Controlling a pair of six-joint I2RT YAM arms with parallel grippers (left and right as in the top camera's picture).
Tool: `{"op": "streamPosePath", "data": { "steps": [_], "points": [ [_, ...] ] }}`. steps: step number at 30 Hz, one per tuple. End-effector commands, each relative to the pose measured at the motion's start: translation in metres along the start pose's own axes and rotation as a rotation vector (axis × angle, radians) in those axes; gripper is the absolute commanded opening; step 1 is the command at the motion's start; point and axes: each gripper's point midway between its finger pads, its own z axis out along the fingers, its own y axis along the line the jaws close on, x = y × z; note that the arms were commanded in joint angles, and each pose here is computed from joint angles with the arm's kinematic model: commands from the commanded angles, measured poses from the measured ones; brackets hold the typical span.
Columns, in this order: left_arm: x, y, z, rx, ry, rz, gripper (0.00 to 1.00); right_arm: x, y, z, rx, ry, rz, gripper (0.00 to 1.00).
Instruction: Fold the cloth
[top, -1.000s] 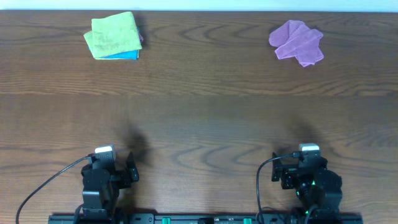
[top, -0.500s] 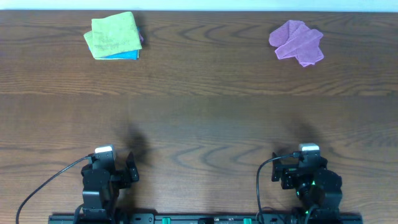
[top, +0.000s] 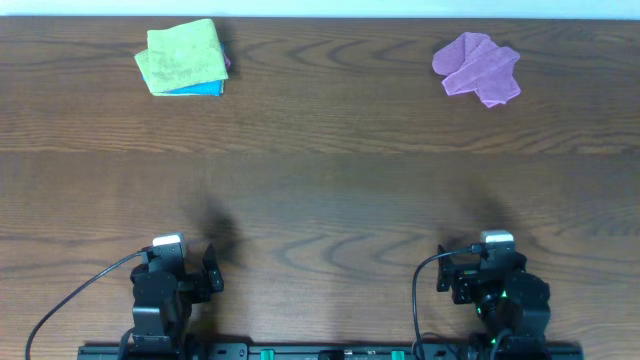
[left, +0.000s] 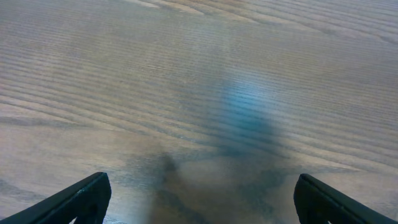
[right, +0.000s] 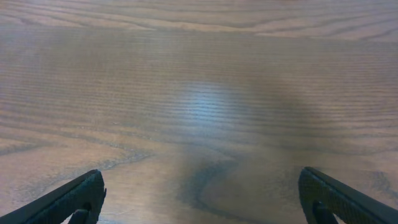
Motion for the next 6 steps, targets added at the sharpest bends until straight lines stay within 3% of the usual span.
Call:
{"op": "streamPosePath", "data": {
  "steps": [1, 6],
  "points": [
    [0.0079, 0.0028, 0.0023, -0.012, 0.023, 0.016, 0.95, 0.0027, 0.0, 0.0016, 0.003, 0.001, 0.015, 0.99],
    [0.0079, 0.0027, 0.0023, -0.012, 0.023, 0.017, 0.95, 0.0027, 0.0, 0.0016, 0.003, 0.001, 0.015, 0.99]
  ]
}}
